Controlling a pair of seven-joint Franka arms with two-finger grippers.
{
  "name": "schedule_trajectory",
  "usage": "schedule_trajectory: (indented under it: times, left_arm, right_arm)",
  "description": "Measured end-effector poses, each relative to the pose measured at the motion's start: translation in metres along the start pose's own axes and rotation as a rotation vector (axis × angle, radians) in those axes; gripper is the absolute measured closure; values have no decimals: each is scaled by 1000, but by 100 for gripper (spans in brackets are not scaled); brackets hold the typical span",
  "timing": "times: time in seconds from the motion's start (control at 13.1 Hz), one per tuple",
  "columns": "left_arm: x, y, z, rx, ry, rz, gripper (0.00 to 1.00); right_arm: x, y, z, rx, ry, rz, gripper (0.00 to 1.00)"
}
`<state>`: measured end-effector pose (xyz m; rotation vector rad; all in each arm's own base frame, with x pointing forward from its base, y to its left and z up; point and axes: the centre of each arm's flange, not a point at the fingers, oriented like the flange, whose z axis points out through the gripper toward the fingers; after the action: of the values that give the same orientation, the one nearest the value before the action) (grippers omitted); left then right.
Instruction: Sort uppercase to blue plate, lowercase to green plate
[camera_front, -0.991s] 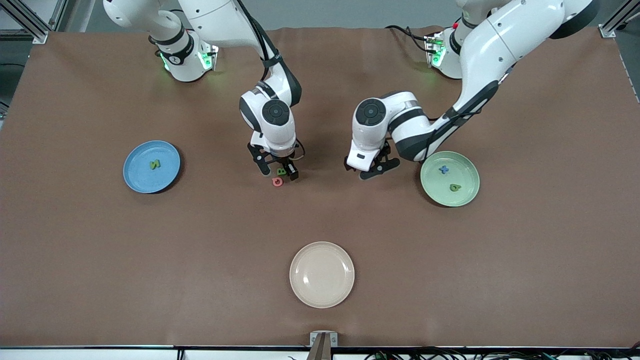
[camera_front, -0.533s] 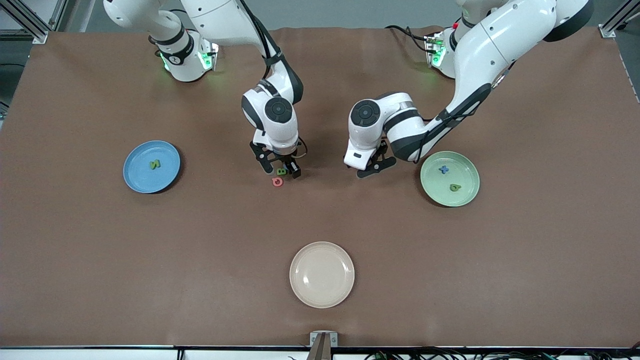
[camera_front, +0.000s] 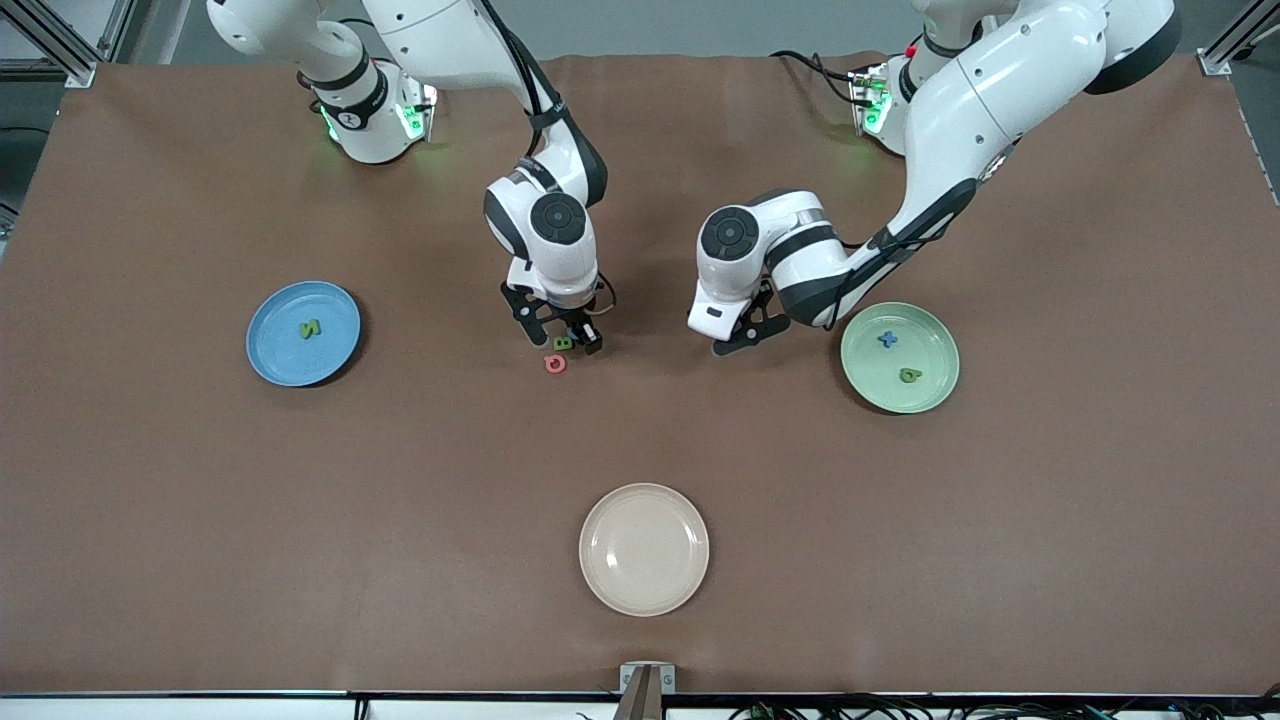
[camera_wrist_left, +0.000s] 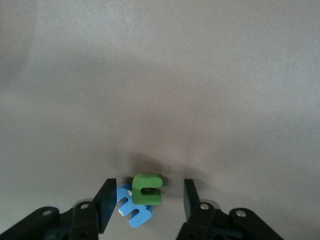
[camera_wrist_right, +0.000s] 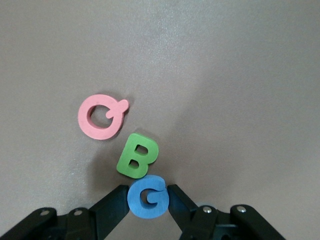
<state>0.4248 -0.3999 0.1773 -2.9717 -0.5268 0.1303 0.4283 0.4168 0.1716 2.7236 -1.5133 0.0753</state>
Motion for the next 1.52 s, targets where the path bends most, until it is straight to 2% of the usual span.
schedule_trajectory:
  times: [0.15, 0.23, 0.3, 0.46, 0.53, 0.61, 0.84, 1.14, 1.3, 1.52]
  left_arm:
    - [-2, -1, 2, 5, -3, 3, 40]
    - [-3, -1, 3, 5, -4, 4, 47]
    - [-2, -1, 3, 5, -4, 4, 47]
    - [-2, -1, 1, 7, -1, 3, 63]
    - [-2, -1, 1, 7, -1, 3, 63]
    - [-2, -1, -1, 8, -2, 1, 72]
    - [4, -3, -1, 6, -1, -10, 73]
    - [28, -9, -16, -25, 1, -52, 73]
    - [42, -18, -40, -52, -10, -70, 73]
    - [75, -50, -78, -47, -25, -54, 73]
  right_arm:
    - [0, 0, 0, 0, 0, -3, 59]
    - [1, 0, 0, -1, 0, -6, 59]
    - [2, 0, -1, -1, 1, -8, 59]
    - [9, -2, -7, -15, 1, -15, 59]
    - [15, -2, -14, -33, -1, -26, 59]
    - [22, -2, -24, -54, -7, -41, 59]
    - [53, 2, -59, -92, -38, -112, 59]
    - [144, 50, -82, -109, -63, -234, 59]
    - [202, 83, -84, -124, -70, -269, 59]
    - [291, 131, -75, -148, -96, -306, 59]
